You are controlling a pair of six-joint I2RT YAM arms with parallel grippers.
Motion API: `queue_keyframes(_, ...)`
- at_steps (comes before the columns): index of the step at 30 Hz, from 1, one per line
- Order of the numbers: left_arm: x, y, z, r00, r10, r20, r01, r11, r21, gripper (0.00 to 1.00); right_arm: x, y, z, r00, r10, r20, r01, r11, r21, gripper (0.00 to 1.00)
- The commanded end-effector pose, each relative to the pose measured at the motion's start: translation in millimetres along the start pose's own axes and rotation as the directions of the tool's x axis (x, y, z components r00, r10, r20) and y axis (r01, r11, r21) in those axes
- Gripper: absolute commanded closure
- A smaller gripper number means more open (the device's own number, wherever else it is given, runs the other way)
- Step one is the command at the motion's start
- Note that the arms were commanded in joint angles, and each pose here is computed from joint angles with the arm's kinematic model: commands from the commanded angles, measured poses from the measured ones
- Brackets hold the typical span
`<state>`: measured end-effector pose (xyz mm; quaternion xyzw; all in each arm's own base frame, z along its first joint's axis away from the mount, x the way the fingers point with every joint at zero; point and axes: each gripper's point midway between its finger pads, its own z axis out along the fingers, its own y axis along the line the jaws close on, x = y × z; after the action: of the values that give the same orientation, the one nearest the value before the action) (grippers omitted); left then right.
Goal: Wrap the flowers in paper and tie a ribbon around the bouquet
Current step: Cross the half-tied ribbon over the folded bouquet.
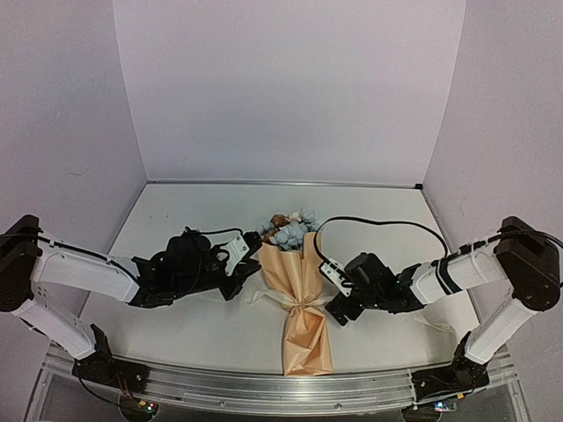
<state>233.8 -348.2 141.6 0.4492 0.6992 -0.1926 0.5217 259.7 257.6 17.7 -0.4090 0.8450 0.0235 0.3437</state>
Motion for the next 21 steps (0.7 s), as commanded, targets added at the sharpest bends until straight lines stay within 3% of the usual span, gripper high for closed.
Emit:
queue_keyframes(1,-58.7,-29.7,-3.8,0.993,0.009,0.122,-0.030,0.983,0.179,0.91,-10.6,-3.3,-0.1,0.993,0.117,0.011,-0.118,0.993,0.030,0.02)
queue_keyframes(4,-64.4,-39.9,1.8,0.994,-0.008,0.113,-0.018,0.974,0.224,0.91,-24.6,4.6,-2.2,0.995,0.095,0.020,-0.096,0.995,0.036,0.02)
queue_keyframes(6,-60.4,-30.3,0.4,0.994,-0.039,0.105,0.020,0.985,0.170,0.87,-26.0,3.0,-2.9,0.992,0.120,0.026,-0.122,0.991,0.059,0.02)
queue_keyframes(9,-35.4,-15.4,-8.8,0.994,-0.076,0.078,0.070,0.995,0.074,0.63,-22.7,0.6,-5.6,0.991,0.131,0.027,-0.132,0.989,0.067,0.02)
queue_keyframes(11,-11.4,-10.1,-13.3,0.996,-0.083,0.039,0.082,0.996,0.029,0.55,-19.8,1.9,-7.1,0.992,0.127,0.024,-0.129,0.990,0.059,0.02)
queue_keyframes(15,33.1,-6.1,-18.0,0.997,-0.077,-0.024,0.076,0.997,-0.030,0.50,-15.0,2.2,-8.9,0.993,0.112,0.020,-0.113,0.992,0.057,0.02)
queue_keyframes(21,68.9,-13.1,0.6,0.990,0.001,-0.142,-0.004,1.000,-0.017,0.49,-6.3,-0.2,-12.2,0.994,0.112,0.013,-0.113,0.992,0.050,0.02)
